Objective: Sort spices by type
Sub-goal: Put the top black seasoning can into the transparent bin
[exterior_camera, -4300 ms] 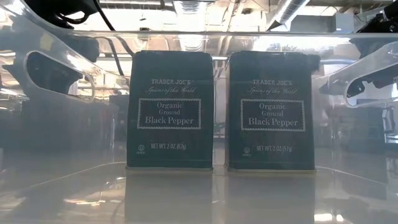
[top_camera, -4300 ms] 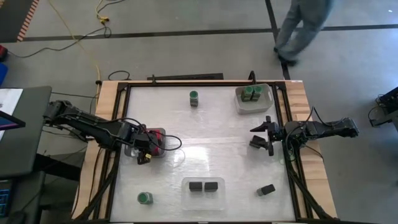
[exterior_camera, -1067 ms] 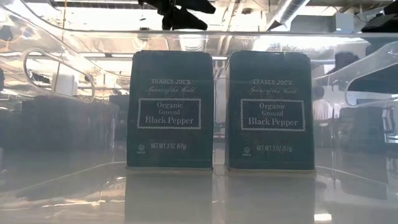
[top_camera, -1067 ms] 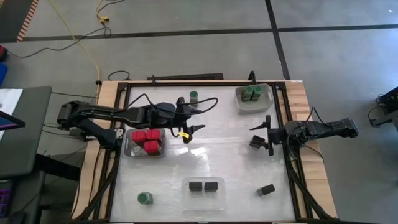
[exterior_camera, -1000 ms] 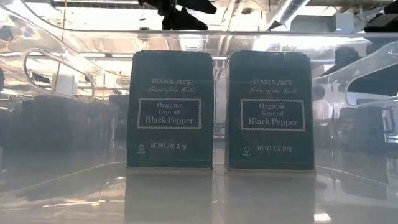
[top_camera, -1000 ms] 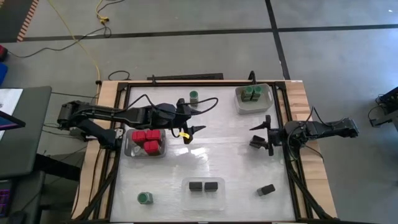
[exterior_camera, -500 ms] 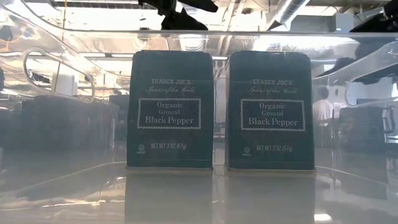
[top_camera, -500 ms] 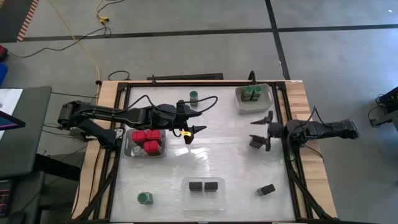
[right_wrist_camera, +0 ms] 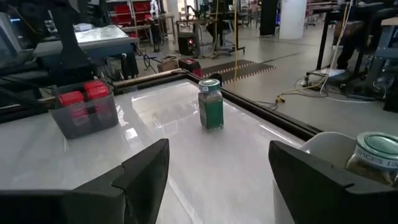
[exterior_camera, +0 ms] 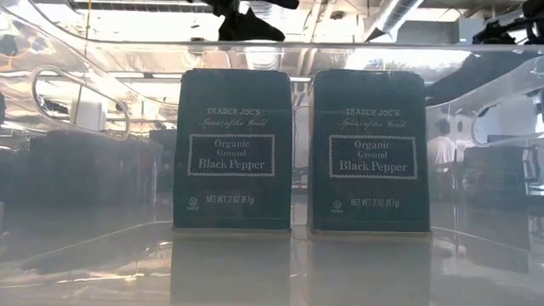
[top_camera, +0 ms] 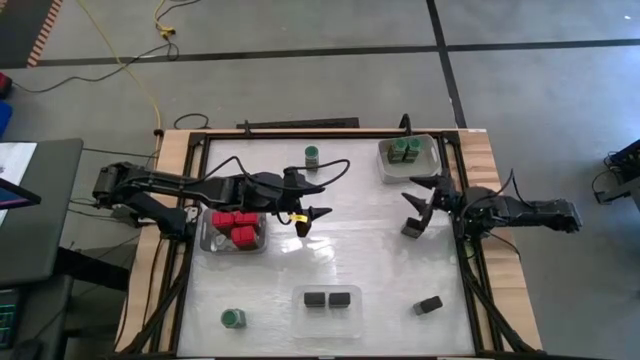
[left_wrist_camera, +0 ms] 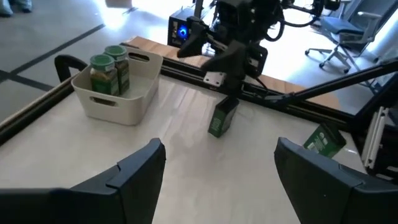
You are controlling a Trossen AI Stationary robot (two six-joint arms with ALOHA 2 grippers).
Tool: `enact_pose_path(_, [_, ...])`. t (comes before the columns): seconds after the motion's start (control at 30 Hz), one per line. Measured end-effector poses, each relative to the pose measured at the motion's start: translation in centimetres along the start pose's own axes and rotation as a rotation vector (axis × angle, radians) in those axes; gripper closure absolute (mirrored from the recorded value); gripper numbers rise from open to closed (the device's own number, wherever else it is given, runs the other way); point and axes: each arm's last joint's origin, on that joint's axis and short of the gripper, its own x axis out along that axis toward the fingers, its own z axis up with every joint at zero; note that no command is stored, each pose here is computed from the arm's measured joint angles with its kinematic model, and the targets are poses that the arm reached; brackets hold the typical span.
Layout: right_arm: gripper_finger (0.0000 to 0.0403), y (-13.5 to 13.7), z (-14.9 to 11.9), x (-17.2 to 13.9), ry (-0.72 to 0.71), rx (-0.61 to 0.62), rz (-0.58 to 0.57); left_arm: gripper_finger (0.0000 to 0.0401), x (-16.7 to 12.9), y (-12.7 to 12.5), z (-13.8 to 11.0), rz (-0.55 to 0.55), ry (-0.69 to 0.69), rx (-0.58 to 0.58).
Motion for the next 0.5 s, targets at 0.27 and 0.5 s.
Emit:
enact_pose_path(0.27, [0.0101,-0.02,0.36,0.02,-0.033,0.015,-0.003,0.0111,-0.08,-0.32,-0.11,-0.008,0.004,-0.028])
enact_pose_path(0.5, [0.0101,0.14,0.38,-0.04,-0.033,0.07,0.018,0.0111,-0.14,-0.46,-0.14,-0.013,0.005,-0.022])
